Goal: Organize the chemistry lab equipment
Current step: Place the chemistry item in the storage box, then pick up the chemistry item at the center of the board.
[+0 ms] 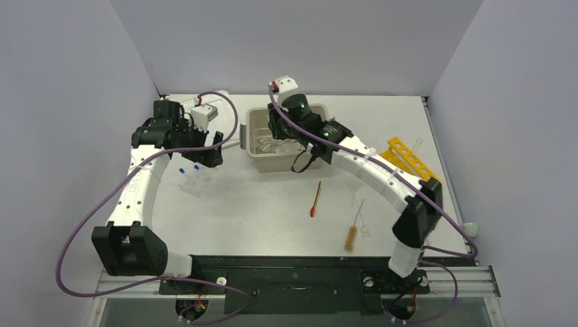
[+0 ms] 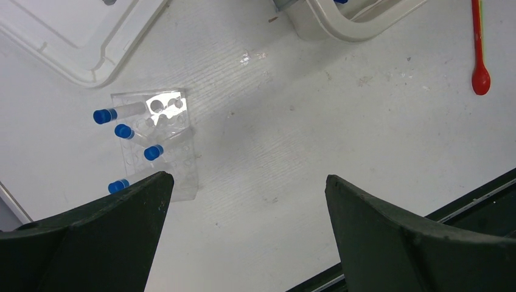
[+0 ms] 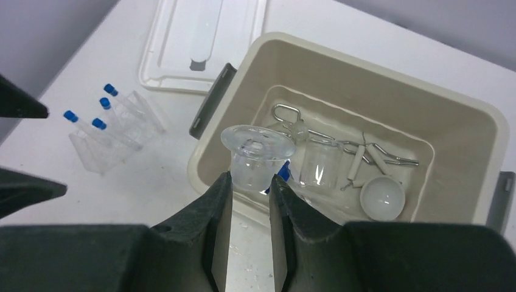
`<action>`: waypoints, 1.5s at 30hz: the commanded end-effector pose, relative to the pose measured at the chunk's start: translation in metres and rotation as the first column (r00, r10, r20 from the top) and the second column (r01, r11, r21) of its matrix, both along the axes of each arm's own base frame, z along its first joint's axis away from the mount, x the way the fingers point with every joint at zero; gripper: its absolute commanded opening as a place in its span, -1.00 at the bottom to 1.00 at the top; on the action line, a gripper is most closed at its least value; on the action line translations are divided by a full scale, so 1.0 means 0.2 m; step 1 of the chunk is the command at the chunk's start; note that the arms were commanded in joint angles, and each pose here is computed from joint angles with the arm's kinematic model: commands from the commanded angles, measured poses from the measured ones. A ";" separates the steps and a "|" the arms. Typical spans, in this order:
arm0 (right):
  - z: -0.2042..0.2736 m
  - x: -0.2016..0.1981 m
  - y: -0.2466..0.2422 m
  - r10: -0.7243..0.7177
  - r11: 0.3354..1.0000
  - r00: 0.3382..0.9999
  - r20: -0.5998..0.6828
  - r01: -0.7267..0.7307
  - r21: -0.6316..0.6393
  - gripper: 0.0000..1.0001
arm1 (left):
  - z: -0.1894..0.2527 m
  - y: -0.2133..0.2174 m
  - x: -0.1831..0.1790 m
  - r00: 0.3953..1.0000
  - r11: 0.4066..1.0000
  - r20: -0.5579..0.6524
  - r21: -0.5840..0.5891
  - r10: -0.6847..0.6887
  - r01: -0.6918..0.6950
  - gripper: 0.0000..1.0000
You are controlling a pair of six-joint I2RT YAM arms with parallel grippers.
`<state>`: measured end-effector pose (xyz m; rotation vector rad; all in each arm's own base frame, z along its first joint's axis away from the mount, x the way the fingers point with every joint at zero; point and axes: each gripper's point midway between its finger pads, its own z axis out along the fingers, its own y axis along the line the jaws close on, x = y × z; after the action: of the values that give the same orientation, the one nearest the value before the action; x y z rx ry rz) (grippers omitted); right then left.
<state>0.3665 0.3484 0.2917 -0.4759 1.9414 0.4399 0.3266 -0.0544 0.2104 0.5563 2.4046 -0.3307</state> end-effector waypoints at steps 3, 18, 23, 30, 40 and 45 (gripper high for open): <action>-0.30 0.21 0.14 0.014 0.997 0.982 -0.187 -0.029 -0.075 -1.00 | 0.05 -0.01 0.01 0.999 1.000 0.045 -0.018 -0.010 0.011 0.93; -0.88 0.36 0.21 -0.033 0.999 0.914 -0.404 0.013 -0.052 -0.99 | 0.03 -0.01 0.02 0.999 1.000 0.038 -0.014 -0.010 0.011 0.93; -0.93 0.38 0.20 -0.037 0.999 0.900 -0.433 0.020 -0.042 -0.97 | 0.04 0.00 0.02 0.999 1.000 0.044 -0.011 -0.009 0.009 0.93; -0.98 0.38 0.21 -0.025 1.000 0.884 -0.468 0.014 -0.028 -0.34 | 0.05 0.01 0.01 0.999 1.000 0.051 -0.001 -0.008 0.008 0.93; -0.25 0.43 0.10 -0.072 0.994 0.972 -0.225 0.087 0.058 0.13 | 0.06 0.01 0.02 0.999 1.000 0.049 0.003 -0.007 0.007 0.93; -0.02 0.31 -0.08 -0.174 0.982 0.974 -0.142 0.182 0.049 0.18 | 0.06 0.01 0.02 0.999 1.000 0.049 0.003 -0.006 0.006 0.93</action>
<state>0.4423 0.3645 0.1793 -0.3409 2.2888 0.4648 0.3256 -0.0546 0.2074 0.5576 2.4103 -0.3351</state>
